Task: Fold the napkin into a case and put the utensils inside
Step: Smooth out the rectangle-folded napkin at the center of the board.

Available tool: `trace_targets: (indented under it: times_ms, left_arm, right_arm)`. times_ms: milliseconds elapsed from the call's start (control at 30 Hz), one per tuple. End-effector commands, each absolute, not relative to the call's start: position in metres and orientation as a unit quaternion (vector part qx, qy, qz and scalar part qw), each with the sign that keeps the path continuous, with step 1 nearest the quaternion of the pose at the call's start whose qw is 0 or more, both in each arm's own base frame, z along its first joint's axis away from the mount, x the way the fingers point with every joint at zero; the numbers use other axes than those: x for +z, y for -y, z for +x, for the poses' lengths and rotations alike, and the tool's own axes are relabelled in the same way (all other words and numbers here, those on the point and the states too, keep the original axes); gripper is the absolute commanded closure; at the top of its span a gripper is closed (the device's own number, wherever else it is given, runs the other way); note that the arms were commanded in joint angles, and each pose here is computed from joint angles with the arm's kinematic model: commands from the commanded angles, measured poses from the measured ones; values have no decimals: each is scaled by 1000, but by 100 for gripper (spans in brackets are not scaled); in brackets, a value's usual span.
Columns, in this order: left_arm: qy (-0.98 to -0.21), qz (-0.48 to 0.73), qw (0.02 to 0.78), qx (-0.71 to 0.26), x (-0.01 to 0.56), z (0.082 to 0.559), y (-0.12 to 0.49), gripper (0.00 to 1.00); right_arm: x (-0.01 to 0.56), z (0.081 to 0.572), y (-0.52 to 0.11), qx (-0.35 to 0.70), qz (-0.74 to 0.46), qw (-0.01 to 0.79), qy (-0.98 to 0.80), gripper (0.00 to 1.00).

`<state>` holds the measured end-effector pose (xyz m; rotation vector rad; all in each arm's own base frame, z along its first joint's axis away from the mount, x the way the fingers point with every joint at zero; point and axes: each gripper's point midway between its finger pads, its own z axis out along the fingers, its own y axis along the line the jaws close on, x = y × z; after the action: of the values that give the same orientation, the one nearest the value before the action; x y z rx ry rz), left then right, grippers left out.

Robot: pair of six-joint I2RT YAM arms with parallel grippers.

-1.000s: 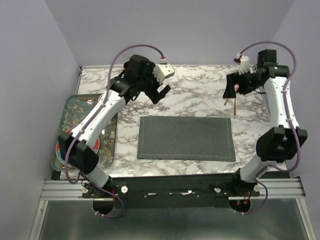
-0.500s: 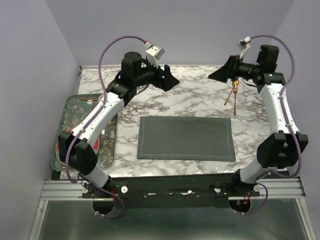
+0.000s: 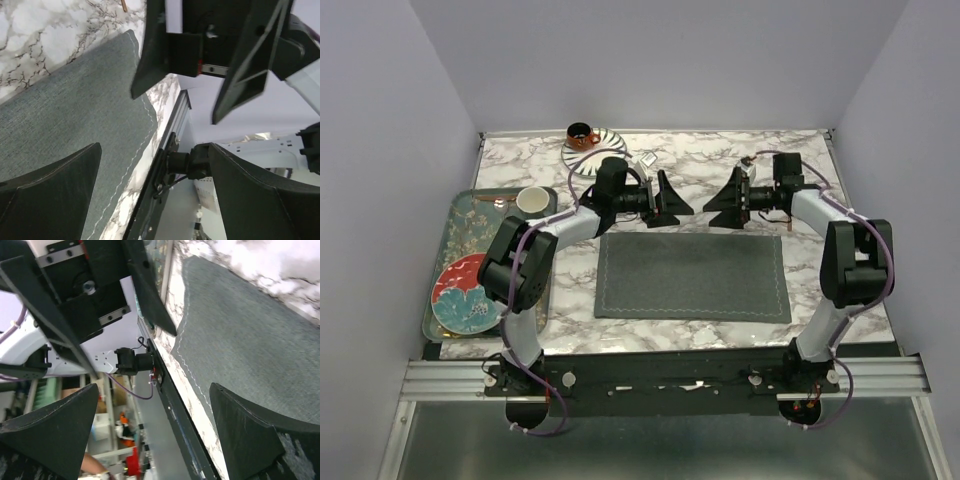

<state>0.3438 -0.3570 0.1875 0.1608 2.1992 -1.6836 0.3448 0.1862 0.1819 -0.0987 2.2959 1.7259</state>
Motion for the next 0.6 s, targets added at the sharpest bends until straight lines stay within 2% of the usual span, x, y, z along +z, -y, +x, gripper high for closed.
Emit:
trace_targets:
  times_ms: [0, 567]
  left_arm:
    - [-757, 58, 143, -635, 182, 344, 362, 1]
    - [-798, 34, 117, -590, 97, 362, 343, 1]
  right_arm:
    - [149, 347, -200, 613, -17, 81, -786, 0]
    - [77, 362, -212, 586, 18, 38, -809, 0]
